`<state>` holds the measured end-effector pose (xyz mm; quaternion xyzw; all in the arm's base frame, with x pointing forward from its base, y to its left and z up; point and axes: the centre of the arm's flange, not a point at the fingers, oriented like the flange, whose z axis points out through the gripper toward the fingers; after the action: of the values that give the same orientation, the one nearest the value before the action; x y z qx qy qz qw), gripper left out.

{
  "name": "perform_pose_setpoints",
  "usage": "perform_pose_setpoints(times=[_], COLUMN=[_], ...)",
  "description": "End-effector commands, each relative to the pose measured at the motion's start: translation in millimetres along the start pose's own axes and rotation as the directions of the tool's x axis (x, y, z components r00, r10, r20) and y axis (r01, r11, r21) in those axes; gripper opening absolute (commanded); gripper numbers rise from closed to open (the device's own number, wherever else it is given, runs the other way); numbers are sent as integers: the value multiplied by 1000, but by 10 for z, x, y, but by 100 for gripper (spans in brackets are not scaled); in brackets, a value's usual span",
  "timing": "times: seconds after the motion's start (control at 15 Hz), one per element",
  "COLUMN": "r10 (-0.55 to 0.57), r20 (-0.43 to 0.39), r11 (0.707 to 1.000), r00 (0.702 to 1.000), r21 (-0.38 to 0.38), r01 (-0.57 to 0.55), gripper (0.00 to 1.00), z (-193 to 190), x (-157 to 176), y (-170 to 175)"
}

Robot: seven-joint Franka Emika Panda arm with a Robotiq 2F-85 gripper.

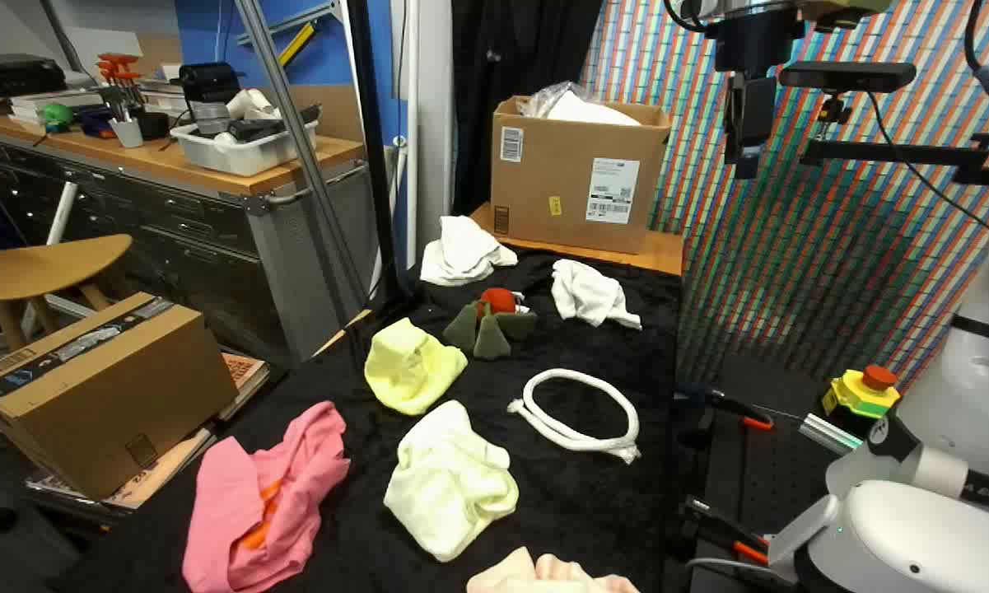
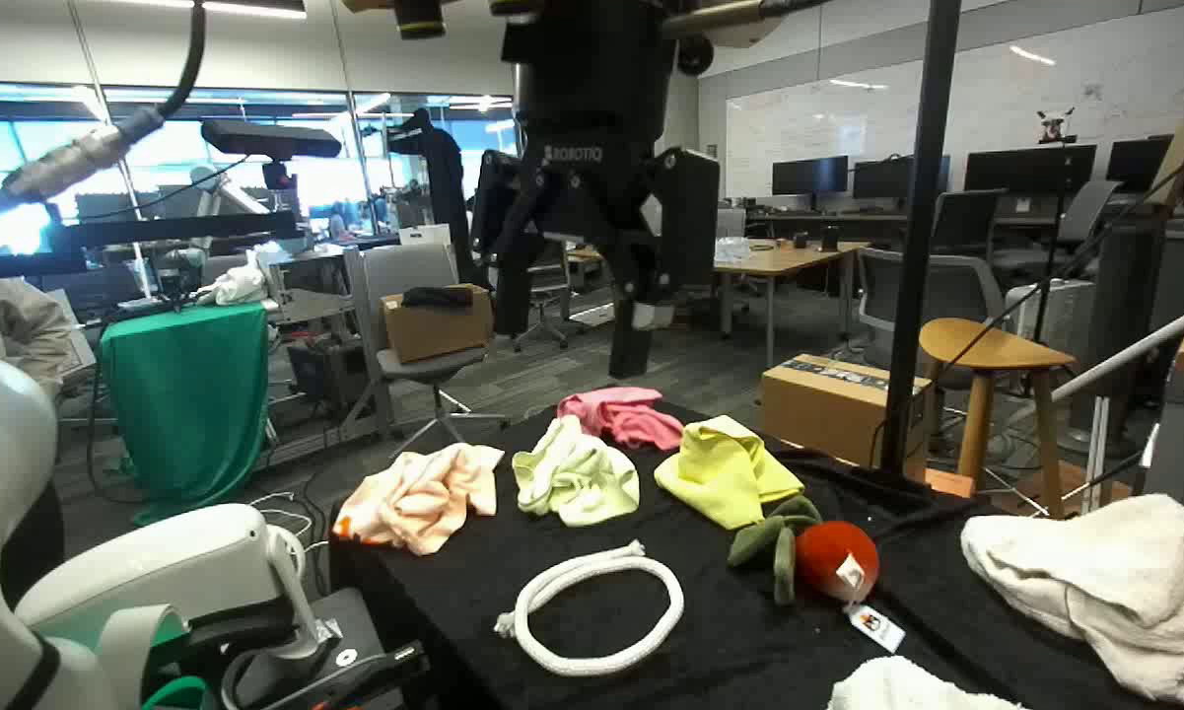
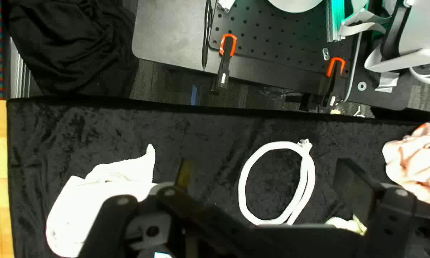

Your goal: Put all the object in the right back

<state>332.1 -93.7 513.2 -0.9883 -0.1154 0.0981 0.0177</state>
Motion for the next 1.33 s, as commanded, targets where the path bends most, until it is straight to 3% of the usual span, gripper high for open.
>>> perform_pose_setpoints(times=[0.0, 0.33, 0.67, 1.0, 1.27], r10=[0, 1, -2, -21, -9], r20=[-3, -11, -8, -38, -95], r11=[1000, 1000, 1000, 999, 998], r00=[1000, 1000, 1000, 999, 995], r21=[-1, -5, -9, -32, -65], r01=[0, -1, 2, 20, 3], gripper=[100, 100, 100, 100, 100], z=[-14, -43, -20, -73, -164], x=[1, 14, 291, 815, 1428], y=[2, -5, -102, -43, 274])
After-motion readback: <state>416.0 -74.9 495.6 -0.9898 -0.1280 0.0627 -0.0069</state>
